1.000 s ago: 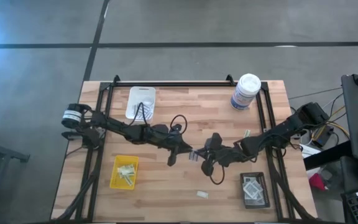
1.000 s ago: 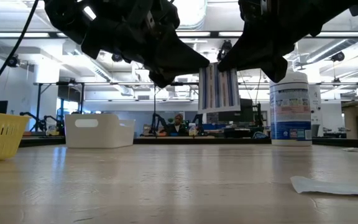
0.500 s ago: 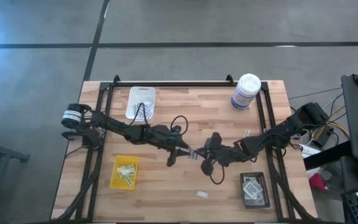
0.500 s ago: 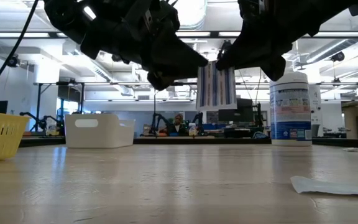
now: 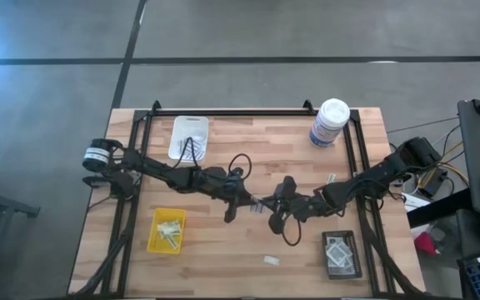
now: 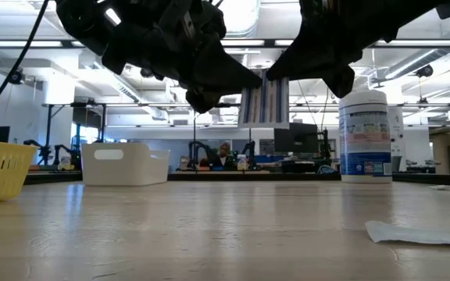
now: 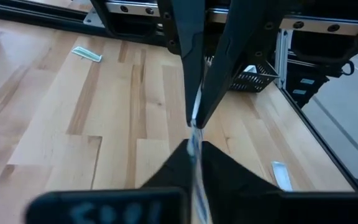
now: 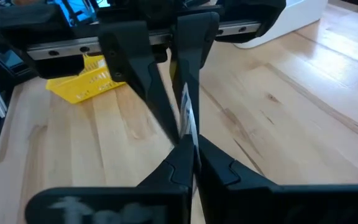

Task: Pick & Place First Aid Supplies
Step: Put the blue bandage into the white bin

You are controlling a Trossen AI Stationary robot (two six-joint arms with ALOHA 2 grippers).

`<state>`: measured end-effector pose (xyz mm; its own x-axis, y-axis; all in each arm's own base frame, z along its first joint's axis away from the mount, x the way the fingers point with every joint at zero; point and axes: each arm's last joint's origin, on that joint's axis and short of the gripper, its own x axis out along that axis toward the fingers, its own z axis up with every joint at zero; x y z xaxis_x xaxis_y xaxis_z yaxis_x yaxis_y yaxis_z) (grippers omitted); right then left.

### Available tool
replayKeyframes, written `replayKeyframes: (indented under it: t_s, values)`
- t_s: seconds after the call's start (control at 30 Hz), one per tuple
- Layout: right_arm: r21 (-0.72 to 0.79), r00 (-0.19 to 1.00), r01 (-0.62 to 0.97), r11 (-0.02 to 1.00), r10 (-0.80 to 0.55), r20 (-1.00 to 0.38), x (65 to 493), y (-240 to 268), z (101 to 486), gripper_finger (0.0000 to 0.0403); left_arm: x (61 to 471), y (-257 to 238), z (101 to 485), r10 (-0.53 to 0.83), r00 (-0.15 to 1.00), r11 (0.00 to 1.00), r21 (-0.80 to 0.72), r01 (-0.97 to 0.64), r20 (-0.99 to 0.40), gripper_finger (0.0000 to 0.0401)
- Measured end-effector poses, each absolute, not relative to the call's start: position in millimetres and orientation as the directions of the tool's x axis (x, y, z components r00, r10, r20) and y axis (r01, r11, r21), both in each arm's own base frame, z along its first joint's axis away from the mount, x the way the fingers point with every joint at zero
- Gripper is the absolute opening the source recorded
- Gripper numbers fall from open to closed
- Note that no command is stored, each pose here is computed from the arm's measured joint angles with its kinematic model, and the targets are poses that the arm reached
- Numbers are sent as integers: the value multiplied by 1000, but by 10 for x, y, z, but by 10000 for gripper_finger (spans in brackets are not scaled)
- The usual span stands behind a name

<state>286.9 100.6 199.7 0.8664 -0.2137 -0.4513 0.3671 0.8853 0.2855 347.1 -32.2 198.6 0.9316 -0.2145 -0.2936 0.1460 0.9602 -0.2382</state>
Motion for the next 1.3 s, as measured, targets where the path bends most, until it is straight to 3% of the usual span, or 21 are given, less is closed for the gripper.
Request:
replayKeyframes:
  t_s: [0.07, 0.23, 0.47, 0.67, 0.83, 1.1, 1.3]
  values:
    - [285, 866, 367, 885, -214, -451, 2869, 1006, 1997, 8, 3472, -317, 1986, -212, 932, 961, -237, 144, -293, 9]
    - [302, 865, 378, 875, -218, -452, 2873, 992, 1997, 14, 3471, -313, 1984, -210, 932, 963, -226, 146, -296, 2]
    - [319, 862, 395, 862, -228, -452, 2884, 959, 1997, 66, 3466, -308, 1964, -202, 927, 966, -222, 134, -316, 1]
    - [298, 847, 403, 865, -230, -480, 2824, 927, 2037, 112, 3428, -241, 1905, -91, 910, 987, -155, 30, -404, 0]
    - [312, 813, 452, 836, -242, -529, 2662, 865, 2145, 126, 3322, -124, 1990, -17, 885, 992, -116, -42, -466, 0]
    - [334, 754, 536, 775, -262, -602, 2459, 789, 2219, 119, 2936, 87, 2300, 279, 785, 956, 88, -279, -554, 0]
    - [316, 716, 574, 756, -276, -641, 2485, 799, 2106, 107, 2559, 225, 2509, 616, 586, 777, 285, -562, -526, 0]
